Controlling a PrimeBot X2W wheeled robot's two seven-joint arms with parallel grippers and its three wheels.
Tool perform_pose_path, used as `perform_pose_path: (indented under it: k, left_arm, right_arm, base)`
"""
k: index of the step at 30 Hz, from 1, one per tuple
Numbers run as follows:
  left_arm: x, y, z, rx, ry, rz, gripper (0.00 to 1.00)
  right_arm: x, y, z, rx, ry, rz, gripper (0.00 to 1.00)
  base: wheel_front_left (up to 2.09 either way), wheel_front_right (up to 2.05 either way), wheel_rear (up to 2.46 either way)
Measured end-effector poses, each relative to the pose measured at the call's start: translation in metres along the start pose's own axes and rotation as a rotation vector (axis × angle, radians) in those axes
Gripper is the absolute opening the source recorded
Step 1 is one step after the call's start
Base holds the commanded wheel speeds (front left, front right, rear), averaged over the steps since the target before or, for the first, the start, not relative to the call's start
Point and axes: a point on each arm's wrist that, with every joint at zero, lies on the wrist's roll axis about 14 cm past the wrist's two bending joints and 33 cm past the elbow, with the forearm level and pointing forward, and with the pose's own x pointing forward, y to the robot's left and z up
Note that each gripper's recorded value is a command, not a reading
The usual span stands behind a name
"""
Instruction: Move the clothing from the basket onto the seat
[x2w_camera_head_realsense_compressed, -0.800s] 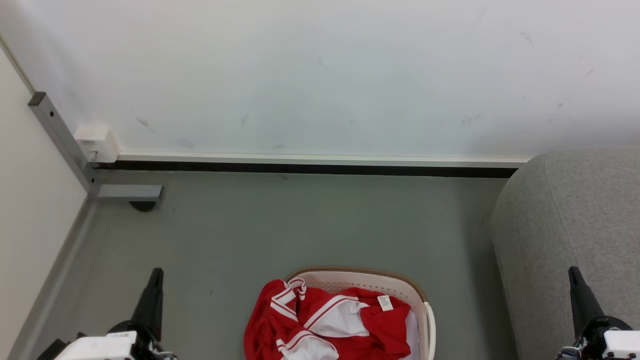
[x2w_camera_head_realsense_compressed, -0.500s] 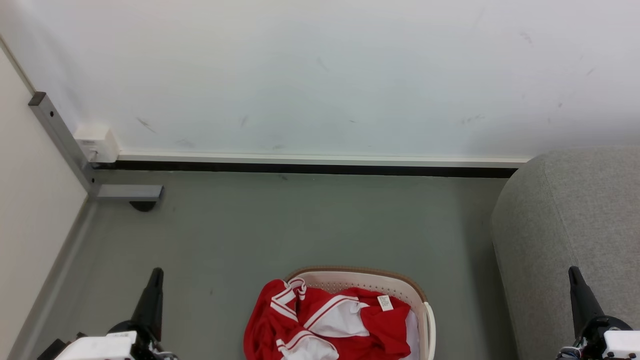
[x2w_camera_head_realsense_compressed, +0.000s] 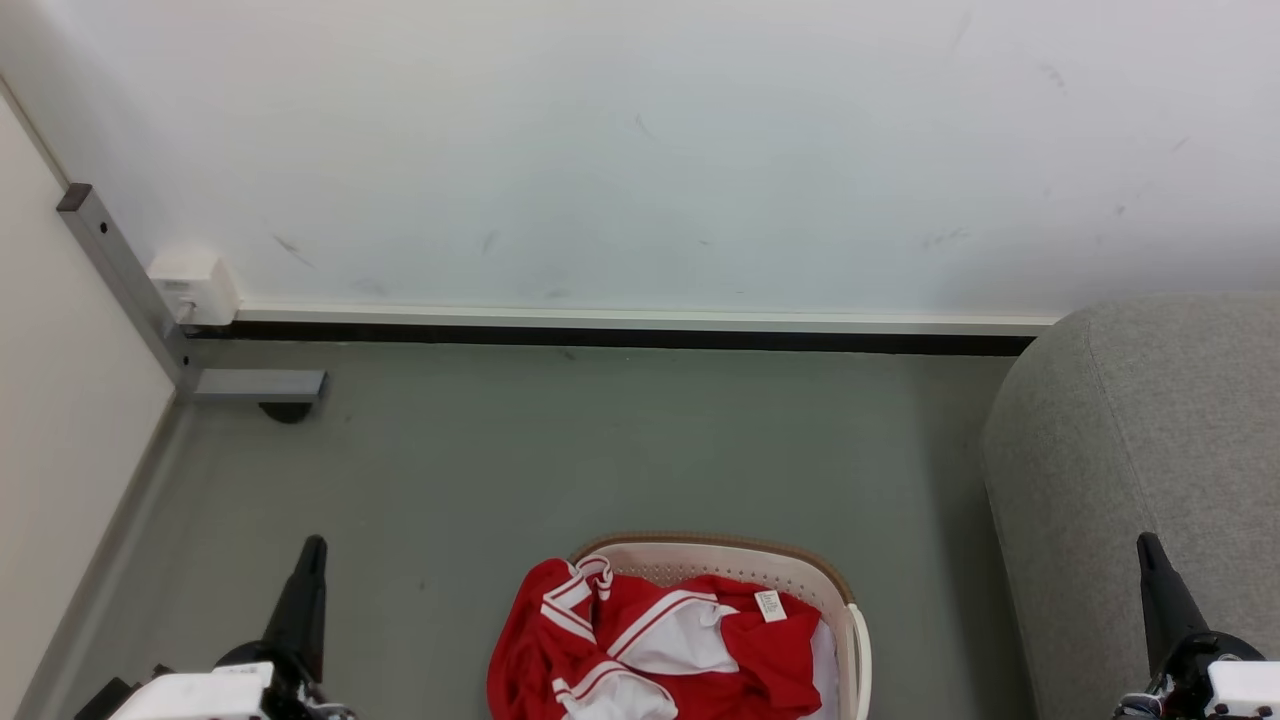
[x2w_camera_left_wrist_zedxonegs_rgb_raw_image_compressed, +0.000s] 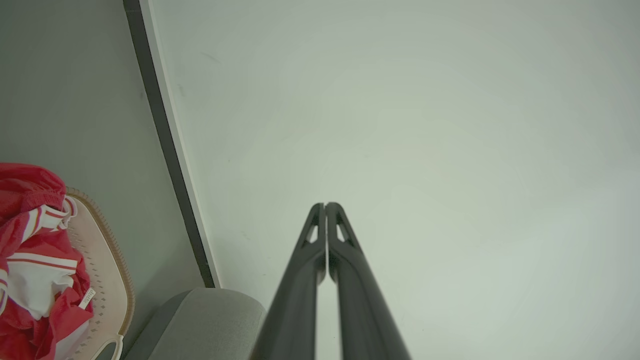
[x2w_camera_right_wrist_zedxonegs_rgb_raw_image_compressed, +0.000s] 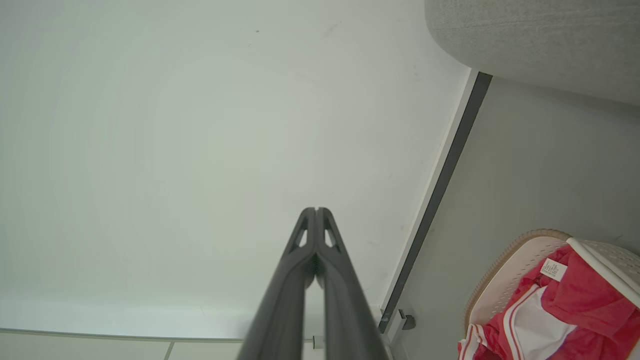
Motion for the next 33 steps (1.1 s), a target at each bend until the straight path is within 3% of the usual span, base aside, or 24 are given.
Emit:
perform_pose_path:
  k: [9,10,17,26,33]
  left_arm:
    - [0.0,0.0,0.0,0.0,0.0,0.0,0.0]
    - [0.0,0.0,0.0,0.0,0.0,0.0,1.0]
    - [-0.013,0.028,-0.003,-0.019,-0.008,0.086,1.0]
    - [-0.011,0.019,0.002,-0.01,-0.045,0.057,1.0]
    - [-0.009,0.007,0.007,0.131,-0.063,0.028,1.0]
  right_arm:
    - [0.0,0.0,0.0,0.0,0.0,0.0,0.0]
    - [0.0,0.0,0.0,0.0,0.0,0.0,1.0]
    - [-0.012,-0.027,-0.005,0.024,-0.001,-0.08,1.0]
    - [-0.008,-0.012,-0.002,0.041,-0.036,-0.03,1.0]
    - [-0.007,-0.01,-0.004,-0.034,-0.042,-0.027,1.0]
  base:
    - [0.0,0.0,0.0]
    - [0.0,0.0,0.0]
    - [0.0,0.0,0.0]
    - [0.0,0.0,0.0]
    - [0.0,0.0,0.0]
